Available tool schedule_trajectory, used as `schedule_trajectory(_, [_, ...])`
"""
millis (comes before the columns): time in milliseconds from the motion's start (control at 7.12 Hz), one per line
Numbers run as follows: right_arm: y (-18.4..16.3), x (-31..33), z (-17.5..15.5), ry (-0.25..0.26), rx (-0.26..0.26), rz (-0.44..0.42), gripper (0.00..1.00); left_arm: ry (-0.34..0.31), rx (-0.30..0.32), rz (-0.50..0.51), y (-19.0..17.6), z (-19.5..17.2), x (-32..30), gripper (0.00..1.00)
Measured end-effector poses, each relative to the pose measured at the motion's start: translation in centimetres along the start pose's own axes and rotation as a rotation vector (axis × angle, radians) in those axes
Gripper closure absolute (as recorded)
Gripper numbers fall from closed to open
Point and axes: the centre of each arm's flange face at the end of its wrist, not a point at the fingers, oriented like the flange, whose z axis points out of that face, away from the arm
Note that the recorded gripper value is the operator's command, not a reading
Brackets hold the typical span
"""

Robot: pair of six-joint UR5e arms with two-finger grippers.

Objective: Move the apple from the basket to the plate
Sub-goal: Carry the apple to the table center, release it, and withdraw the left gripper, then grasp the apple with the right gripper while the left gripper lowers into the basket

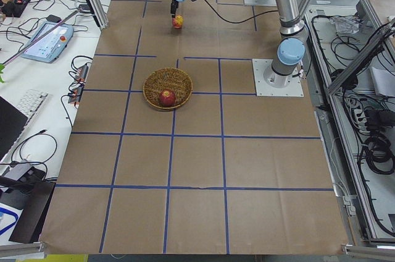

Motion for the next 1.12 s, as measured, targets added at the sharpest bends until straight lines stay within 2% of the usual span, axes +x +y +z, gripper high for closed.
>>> schedule_trajectory(281, [0.0,0.0,0.0,0.0,0.0,0.0,0.0,-0.011,-0.029,0.027,1.4,-10.0,-7.0,0.02])
schedule_trajectory(561, [0.1,0.0,-0.1,0.0,0.002,0.001,0.0,-0.02,-0.085,0.04,5.7,-19.3,-15.4,0.01])
schedule_trajectory(702, [0.1,-0.2,-0.2,0.0,0.004,0.0,0.0,-0.02,-0.088,0.027,8.0,-22.9,-19.0,0.01])
schedule_trajectory(842, [-0.1,-0.9,0.2,-0.002,0.001,-0.002,0.0,-0.023,-0.091,0.0,10.0,-25.3,-22.2,0.01])
schedule_trajectory(1123, [-0.4,-6.5,2.0,0.004,0.046,-0.022,0.0,-0.021,-0.123,-0.032,12.1,-25.7,-26.2,0.01])
